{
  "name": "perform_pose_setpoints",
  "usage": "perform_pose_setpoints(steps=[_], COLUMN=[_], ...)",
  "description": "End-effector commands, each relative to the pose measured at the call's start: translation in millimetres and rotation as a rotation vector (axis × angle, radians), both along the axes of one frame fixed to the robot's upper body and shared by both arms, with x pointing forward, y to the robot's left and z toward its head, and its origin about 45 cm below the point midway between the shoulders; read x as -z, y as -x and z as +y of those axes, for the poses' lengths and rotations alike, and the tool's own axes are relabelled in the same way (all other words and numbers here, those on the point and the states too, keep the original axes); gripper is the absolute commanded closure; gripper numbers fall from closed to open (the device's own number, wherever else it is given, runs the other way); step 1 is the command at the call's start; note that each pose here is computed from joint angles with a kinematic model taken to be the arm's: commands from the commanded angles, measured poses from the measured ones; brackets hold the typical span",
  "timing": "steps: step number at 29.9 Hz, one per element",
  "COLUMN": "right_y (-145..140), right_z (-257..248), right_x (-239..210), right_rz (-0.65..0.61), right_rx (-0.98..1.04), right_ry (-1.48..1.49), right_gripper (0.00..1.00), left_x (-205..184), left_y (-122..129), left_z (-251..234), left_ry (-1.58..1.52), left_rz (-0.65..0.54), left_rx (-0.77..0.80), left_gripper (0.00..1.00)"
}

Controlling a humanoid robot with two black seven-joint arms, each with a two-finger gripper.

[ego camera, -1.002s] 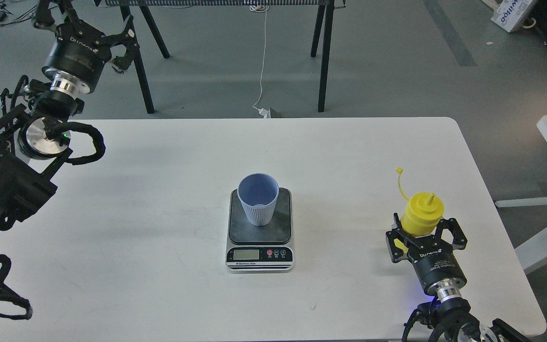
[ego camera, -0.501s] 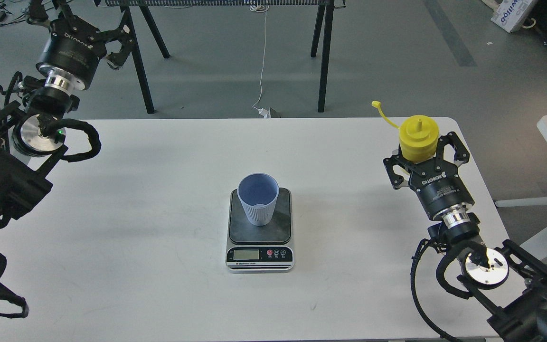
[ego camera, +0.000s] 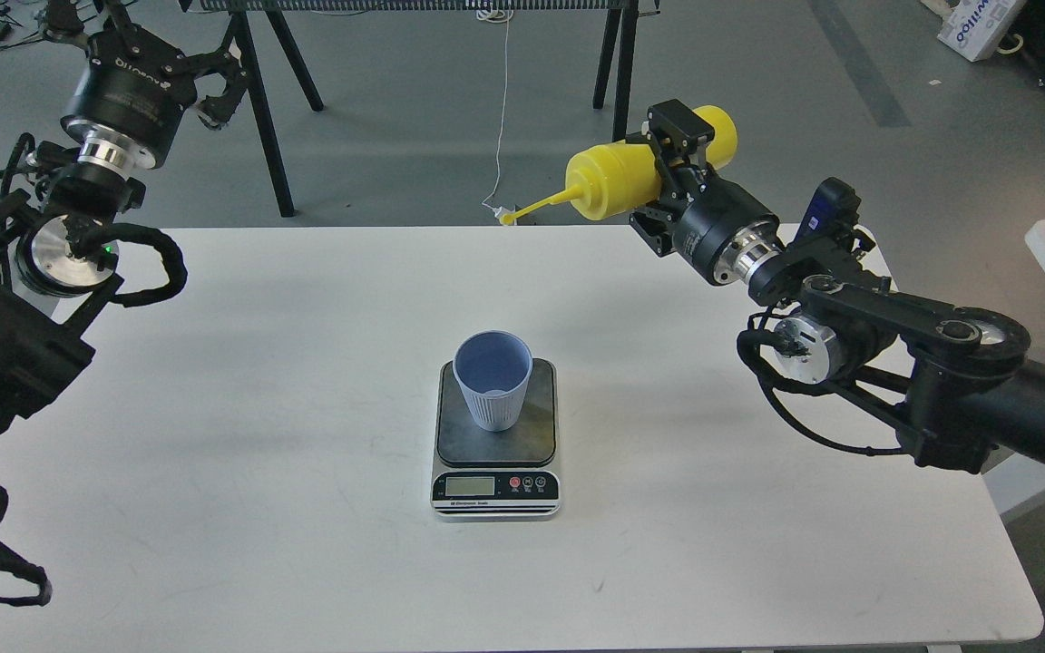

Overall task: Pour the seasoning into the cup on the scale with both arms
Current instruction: 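Lift the yellow bottle and tip it nozzle-down over the blue cup, then raise the yellow bottle upright away from the cup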

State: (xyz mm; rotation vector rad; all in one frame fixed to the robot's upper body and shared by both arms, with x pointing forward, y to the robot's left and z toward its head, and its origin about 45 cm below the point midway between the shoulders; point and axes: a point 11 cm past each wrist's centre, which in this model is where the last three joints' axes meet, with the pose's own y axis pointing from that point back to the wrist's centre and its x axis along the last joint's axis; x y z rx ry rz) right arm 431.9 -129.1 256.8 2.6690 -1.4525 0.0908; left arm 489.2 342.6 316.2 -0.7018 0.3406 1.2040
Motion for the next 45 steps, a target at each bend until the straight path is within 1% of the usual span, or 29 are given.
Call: perform_pose_setpoints(steps=[1, 3, 5, 7, 10, 12, 19, 23, 26, 33, 38, 45], right_y=[3.1, 3.2, 7.2, 10.5, 8.2, 10.4, 10.1, 11.2, 15.3, 12.2, 11.2, 8.6], right_z=[27.3, 35.7, 55.3, 69.0, 80.3, 90.2, 93.5, 93.5, 94.2, 87.6, 87.2, 86.2], right_x=[3.2, 2.1, 0.9, 4.2, 2.8, 1.6, -7.8, -6.6, 4.0, 20.1, 19.0, 12.6], right_rz=[-0.072, -0.097, -0.135, -0.199, -0.322, -0.375, -0.541, -0.562, -0.567, -0.615, -0.651, -0.650], right_rx=[-0.087, -0.123, -0.189, -0.255, -0.313, -0.358, -0.496, -0.517, -0.547, -0.566, -0.565, -0.543], right_ry=[0.140, 0.195, 0.259, 0.370, 0.529, 0.592, 0.832, 0.862, 0.893, 0.994, 1.011, 0.987], right_gripper=[0.64, 0.64, 0.64, 0.64, 0.64, 0.64, 0.64, 0.64, 0.64, 0.64, 0.64, 0.64], left_x=[5.8, 8.5, 16.1, 19.9, 20.2, 20.1, 15.5, 15.5, 16.5, 14.7, 14.0, 12.9], left_y=[0.1, -0.2, 0.8, 0.6, 1.0, 1.1, 1.4, 1.3, 1.5, 1.0, 0.6, 0.7], left_z=[-1.4, -1.5, -2.1, -6.5, -7.2, -6.1, -0.6, -0.4, -0.7, -1.6, -1.4, -2.2], left_ry=[-0.015, -0.023, -0.035, -0.048, -0.051, -0.052, -0.059, -0.059, -0.057, -0.057, -0.057, -0.055], left_rz=[0.020, 0.035, 0.065, 0.084, 0.082, 0.082, 0.074, 0.073, 0.075, 0.071, 0.070, 0.067], left_rx=[0.004, 0.001, 0.007, 0.023, 0.027, 0.026, 0.021, 0.019, 0.018, 0.020, 0.017, 0.018], left_gripper=[0.00, 0.00, 0.00, 0.00, 0.00, 0.00, 0.00, 0.00, 0.00, 0.00, 0.00, 0.00])
